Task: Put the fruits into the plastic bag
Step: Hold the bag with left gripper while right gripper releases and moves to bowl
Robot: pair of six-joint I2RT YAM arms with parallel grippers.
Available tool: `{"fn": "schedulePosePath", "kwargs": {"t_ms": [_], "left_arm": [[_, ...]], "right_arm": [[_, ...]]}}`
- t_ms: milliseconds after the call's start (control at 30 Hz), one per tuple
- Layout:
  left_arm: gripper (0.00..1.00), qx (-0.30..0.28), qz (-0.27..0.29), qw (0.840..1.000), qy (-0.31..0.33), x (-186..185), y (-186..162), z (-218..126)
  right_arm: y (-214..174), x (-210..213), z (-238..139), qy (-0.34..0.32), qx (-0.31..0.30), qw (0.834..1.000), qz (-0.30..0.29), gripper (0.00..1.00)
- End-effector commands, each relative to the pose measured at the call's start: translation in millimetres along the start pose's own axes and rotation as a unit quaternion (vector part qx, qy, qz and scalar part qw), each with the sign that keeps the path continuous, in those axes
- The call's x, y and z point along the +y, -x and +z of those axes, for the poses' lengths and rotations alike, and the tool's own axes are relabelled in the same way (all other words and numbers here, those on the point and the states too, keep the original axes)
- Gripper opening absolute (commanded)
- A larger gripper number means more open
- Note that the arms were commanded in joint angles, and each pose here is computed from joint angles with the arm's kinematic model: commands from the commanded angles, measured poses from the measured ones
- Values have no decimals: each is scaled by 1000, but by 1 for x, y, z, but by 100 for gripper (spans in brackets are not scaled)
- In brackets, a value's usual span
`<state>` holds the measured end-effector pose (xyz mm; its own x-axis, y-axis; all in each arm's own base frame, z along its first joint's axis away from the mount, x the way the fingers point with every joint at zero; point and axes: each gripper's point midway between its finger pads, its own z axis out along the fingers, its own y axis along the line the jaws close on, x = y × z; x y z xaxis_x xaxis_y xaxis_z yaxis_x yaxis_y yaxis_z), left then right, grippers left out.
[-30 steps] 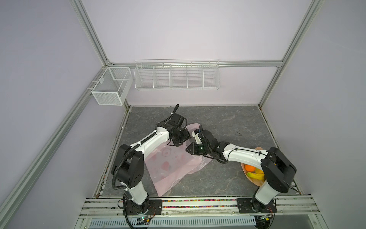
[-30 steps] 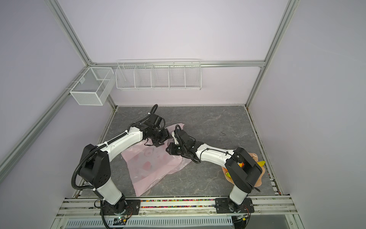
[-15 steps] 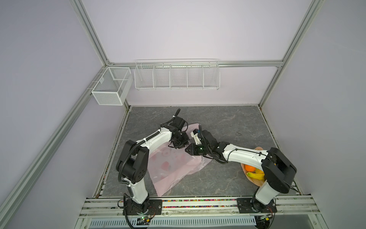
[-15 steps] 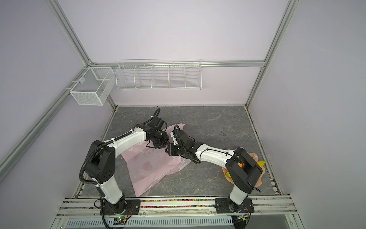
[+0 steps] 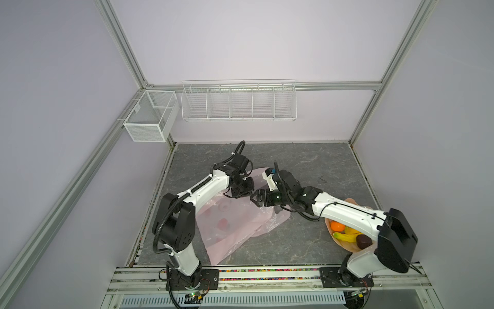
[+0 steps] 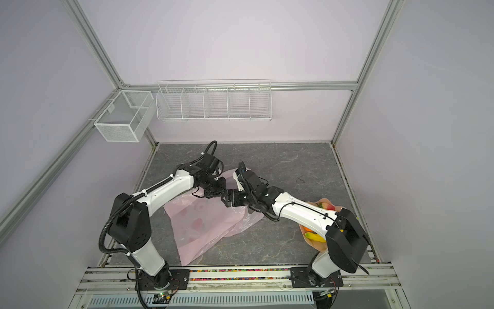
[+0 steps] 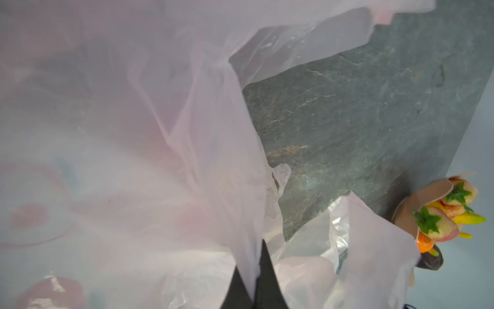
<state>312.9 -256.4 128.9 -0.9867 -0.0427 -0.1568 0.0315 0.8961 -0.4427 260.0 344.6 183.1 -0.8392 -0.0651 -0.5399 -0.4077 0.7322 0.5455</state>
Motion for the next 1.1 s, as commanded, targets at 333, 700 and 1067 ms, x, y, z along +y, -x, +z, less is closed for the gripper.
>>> {"fn": "schedulePosePath", "kwargs": {"t_ms": [333, 700, 1067], "left_arm": [[0, -39, 184, 982, 18, -25, -2, -77], [0, -30, 276, 960, 35, -56, -7, -75], [0, -30, 285, 958, 19, -68, -7, -70]], "right_arm": [[-5, -109, -145, -215, -52, 969, 107, 95], [-70, -190, -211, -379, 51, 891, 246, 98], [-81, -240, -200, -390, 41, 860, 327, 97]]}}
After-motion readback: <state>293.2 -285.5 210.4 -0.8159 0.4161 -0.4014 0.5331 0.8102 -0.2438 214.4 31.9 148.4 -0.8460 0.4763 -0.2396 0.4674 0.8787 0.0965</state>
